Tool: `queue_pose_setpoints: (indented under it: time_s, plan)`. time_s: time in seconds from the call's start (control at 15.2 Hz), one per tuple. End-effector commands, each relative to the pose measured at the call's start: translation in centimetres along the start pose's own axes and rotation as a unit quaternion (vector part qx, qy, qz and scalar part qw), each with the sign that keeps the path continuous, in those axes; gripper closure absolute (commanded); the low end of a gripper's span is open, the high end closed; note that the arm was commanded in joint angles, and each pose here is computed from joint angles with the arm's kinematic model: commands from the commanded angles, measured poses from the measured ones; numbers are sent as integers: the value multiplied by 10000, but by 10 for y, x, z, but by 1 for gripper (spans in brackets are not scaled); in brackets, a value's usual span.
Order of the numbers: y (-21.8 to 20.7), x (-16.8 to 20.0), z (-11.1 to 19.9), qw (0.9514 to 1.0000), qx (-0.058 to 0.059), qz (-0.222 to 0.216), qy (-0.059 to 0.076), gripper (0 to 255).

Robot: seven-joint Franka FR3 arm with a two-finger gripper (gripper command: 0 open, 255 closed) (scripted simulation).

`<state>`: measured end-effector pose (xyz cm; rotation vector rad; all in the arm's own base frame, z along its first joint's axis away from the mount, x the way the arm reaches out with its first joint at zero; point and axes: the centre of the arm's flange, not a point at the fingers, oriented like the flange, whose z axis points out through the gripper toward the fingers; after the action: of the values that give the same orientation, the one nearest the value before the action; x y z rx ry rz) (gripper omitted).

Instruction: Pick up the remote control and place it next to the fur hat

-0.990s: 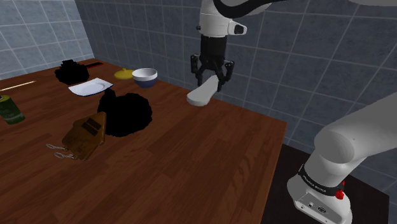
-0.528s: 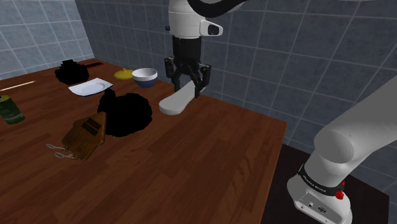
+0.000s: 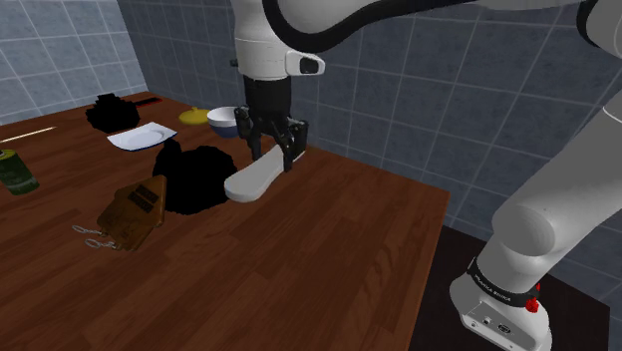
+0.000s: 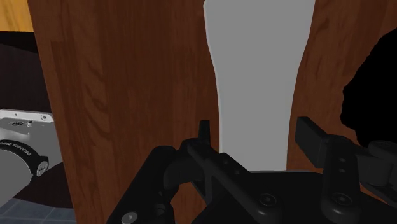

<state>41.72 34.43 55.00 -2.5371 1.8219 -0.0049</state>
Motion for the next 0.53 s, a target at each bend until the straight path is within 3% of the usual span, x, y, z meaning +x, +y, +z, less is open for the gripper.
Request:
queue_pose_setpoints:
  time_s: [0.0,0.46]
  plan:
    - [1,1,10,10000,4,1,-1,255]
    - [1,2,47,10000,4,1,-1,255]
